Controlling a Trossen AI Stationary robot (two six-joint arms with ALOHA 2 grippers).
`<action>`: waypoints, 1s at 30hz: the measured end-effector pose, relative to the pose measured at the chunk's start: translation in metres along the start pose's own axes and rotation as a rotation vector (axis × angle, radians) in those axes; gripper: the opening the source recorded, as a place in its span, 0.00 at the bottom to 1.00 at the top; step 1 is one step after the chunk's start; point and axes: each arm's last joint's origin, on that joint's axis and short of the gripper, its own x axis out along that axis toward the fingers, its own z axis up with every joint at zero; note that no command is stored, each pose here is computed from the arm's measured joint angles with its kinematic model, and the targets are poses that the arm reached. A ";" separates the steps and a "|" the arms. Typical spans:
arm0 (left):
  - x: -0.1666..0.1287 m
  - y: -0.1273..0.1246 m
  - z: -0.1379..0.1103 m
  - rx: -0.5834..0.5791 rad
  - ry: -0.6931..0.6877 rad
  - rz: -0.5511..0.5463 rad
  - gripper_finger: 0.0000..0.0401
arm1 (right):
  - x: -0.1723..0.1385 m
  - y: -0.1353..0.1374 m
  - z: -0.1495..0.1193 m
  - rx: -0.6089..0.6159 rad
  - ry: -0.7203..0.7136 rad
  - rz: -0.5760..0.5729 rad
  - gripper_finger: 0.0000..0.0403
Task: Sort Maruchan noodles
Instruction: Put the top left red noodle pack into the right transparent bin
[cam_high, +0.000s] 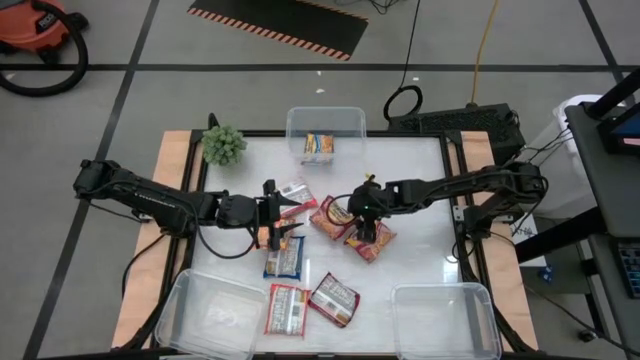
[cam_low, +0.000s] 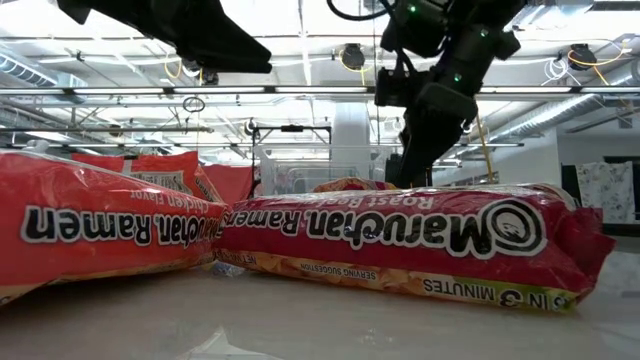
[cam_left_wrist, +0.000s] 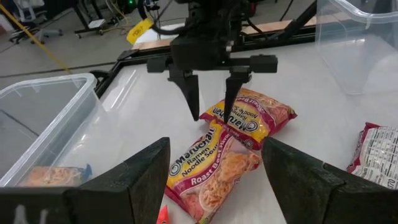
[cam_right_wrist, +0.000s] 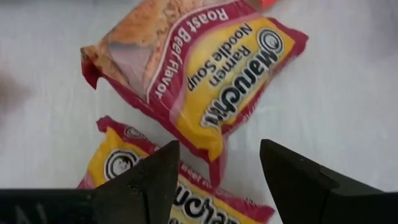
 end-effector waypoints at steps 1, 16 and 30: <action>0.000 0.000 0.000 0.009 0.000 0.000 0.64 | 0.002 0.000 -0.002 -0.002 -0.015 0.002 0.53; 0.002 0.007 -0.001 0.035 0.006 0.026 0.64 | 0.019 -0.014 -0.021 0.030 -0.069 0.096 0.53; 0.003 0.010 -0.001 0.028 0.008 0.037 0.64 | 0.022 -0.026 -0.022 0.042 -0.118 0.089 0.31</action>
